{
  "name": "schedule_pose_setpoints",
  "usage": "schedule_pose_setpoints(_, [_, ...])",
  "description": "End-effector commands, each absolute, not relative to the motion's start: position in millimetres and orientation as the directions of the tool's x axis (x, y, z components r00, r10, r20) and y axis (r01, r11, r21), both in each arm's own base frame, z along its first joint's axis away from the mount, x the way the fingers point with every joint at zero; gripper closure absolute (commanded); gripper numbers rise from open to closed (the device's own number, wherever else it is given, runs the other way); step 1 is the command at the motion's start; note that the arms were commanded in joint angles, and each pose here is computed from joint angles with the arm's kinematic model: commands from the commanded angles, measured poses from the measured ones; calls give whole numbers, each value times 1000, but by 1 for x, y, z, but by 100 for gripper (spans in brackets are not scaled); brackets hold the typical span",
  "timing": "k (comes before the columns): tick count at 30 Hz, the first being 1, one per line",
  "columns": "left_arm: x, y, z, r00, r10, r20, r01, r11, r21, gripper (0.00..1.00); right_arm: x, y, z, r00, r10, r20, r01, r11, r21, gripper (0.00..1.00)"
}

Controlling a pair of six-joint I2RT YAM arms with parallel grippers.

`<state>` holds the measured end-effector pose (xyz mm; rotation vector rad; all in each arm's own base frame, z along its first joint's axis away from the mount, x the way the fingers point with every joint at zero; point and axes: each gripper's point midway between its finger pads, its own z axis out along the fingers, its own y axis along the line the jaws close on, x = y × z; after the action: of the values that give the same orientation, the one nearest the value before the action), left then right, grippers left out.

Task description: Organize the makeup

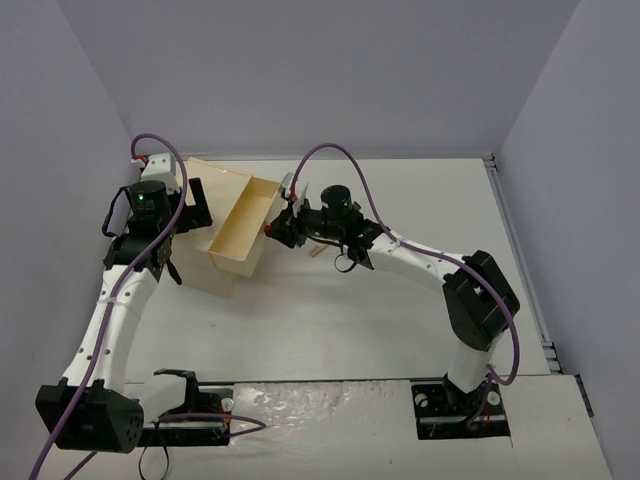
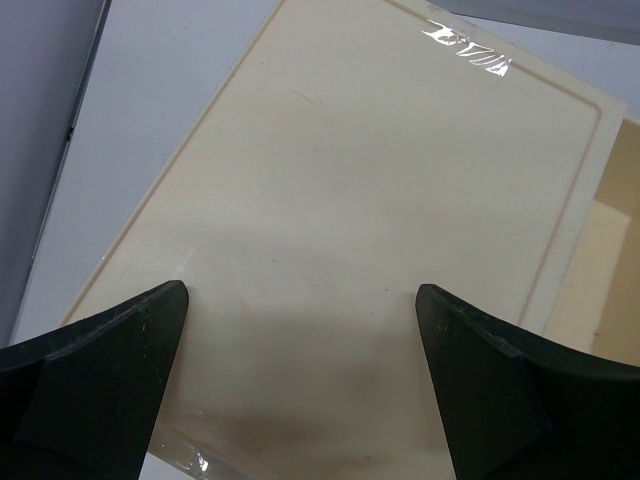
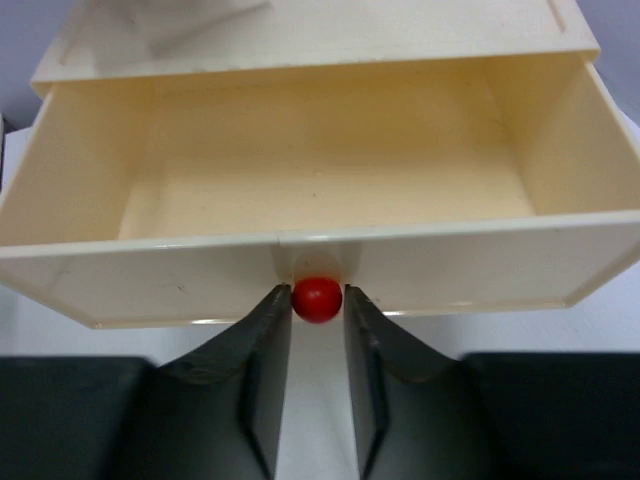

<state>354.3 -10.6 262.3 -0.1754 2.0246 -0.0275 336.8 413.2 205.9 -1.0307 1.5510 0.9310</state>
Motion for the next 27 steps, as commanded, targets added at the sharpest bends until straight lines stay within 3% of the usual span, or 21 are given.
schedule_pose_setpoints(1, [357,-9,272,-423,-158,-892,-121,986,-117,3,350,388,254,-87,-85,-993,-903,426,43,47])
schedule_pose_setpoints(6, [357,-11,274,-418,-158,-894,-112,986,-122,3,368,353,262,-110,-62,-992,-799,600,51,26])
schedule_pose_setpoints(8, [356,-12,277,-412,-158,-898,-105,987,-125,3,386,319,263,-142,-22,-990,-658,749,78,20])
schedule_pose_setpoints(13, [350,-13,294,-359,-147,-922,-82,989,-126,3,428,236,231,-259,82,-962,-247,958,148,19])
schedule_pose_setpoints(19, [338,-11,314,-282,-130,-951,-65,991,-116,3,472,198,163,-398,180,-900,-35,977,211,19])
schedule_pose_setpoints(27, [325,-3,330,-208,-122,-971,-92,990,-105,3,525,204,128,-411,209,-887,31,976,216,20])
